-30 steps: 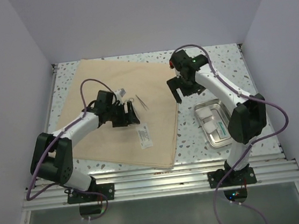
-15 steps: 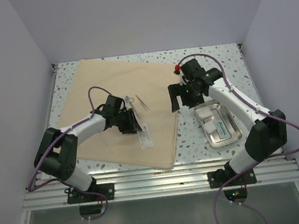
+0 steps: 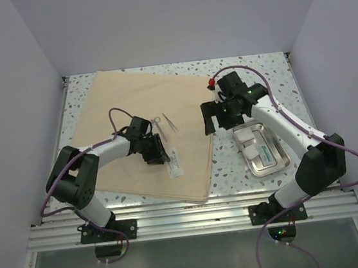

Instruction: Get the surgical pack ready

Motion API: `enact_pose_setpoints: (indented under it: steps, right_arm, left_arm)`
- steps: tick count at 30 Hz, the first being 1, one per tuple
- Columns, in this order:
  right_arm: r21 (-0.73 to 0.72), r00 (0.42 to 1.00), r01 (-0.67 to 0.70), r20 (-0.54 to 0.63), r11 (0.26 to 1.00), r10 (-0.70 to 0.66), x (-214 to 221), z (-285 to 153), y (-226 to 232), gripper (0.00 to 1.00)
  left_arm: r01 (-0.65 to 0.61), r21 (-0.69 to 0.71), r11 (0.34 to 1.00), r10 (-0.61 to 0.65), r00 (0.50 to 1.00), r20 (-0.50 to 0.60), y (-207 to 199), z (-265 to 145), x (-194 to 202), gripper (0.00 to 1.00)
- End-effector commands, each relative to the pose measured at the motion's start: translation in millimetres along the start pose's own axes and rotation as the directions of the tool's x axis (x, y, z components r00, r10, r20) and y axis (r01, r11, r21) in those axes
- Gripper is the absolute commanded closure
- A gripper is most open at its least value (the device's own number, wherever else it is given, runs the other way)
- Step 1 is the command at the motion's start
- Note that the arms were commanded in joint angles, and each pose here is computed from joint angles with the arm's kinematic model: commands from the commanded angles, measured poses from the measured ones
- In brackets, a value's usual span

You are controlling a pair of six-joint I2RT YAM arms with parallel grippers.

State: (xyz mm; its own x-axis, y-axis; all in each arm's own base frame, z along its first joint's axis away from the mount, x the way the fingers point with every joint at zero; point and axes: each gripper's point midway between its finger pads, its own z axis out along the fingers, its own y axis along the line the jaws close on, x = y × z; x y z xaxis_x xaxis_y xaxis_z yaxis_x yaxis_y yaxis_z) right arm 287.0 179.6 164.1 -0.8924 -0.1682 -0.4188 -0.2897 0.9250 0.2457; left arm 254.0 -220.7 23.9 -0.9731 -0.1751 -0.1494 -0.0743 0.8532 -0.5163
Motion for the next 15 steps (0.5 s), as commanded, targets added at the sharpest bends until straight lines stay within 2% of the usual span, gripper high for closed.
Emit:
enact_pose_setpoints:
  steps: [1, 11, 15]
  right_arm:
    - [-0.047, 0.998, 0.027, 0.053, 0.999, -0.025, -4.6, -11.0, 6.8, 0.09]
    - [-0.053, 0.999, 0.020, 0.036, 0.998, -0.018, 6.8, -7.5, 5.4, 0.12]
    - [-0.069, 0.999, 0.016, 0.040, 0.997, -0.014, 4.5, -8.1, 8.4, 0.15]
  left_arm:
    - [0.004, 0.021, 1.000, -0.004, 1.000, 0.028, -7.0, 3.3, -8.2, 0.61]
    - [0.004, 0.069, 0.998, -0.003, 1.000, -0.010, -12.1, 16.9, -6.4, 0.66]
    - [-0.004, 0.073, 0.997, 0.005, 1.000, -0.007, -15.4, 18.6, -11.3, 0.73]
